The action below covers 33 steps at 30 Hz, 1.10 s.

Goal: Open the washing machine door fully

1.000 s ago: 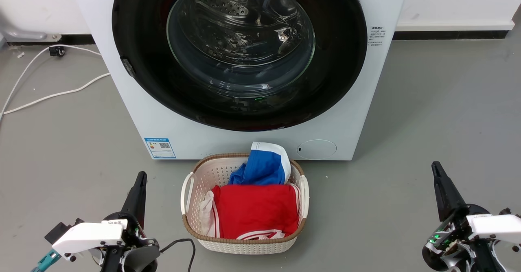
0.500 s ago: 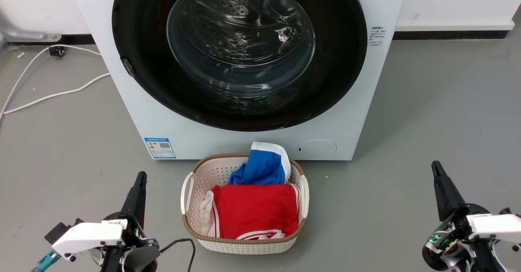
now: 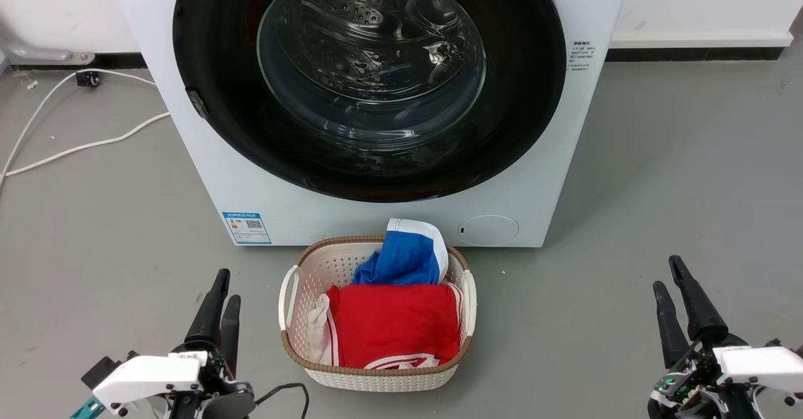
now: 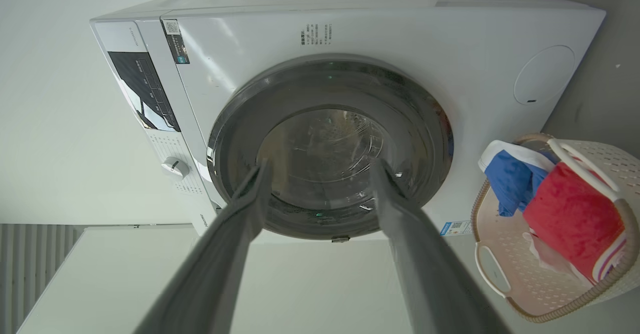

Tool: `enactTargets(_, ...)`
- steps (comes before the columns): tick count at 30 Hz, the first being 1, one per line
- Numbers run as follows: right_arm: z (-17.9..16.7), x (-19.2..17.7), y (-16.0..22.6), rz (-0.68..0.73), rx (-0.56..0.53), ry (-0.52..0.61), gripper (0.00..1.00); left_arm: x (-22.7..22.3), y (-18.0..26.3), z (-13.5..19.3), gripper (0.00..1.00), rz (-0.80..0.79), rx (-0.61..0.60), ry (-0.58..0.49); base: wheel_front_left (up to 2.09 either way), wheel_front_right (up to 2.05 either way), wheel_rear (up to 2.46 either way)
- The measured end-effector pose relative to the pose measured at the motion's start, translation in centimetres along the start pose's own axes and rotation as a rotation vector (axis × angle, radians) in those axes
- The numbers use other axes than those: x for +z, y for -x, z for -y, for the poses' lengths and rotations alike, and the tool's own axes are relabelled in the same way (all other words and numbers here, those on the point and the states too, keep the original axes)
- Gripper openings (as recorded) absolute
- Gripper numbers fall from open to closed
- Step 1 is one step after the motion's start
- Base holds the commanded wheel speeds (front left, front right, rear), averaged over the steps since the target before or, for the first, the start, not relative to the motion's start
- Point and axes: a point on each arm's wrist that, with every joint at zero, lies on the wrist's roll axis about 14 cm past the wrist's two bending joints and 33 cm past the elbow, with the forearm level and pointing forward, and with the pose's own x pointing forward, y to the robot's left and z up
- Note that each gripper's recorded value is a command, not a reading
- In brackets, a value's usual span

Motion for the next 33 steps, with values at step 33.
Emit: enactTargets(33,-2.5,-1.0,0.1,0.009,0.078,0.585,1.0,-3.1,-0.2,3.7,1.0,-0.014,-0.126,-0.534,0.0,0.0,0.0)
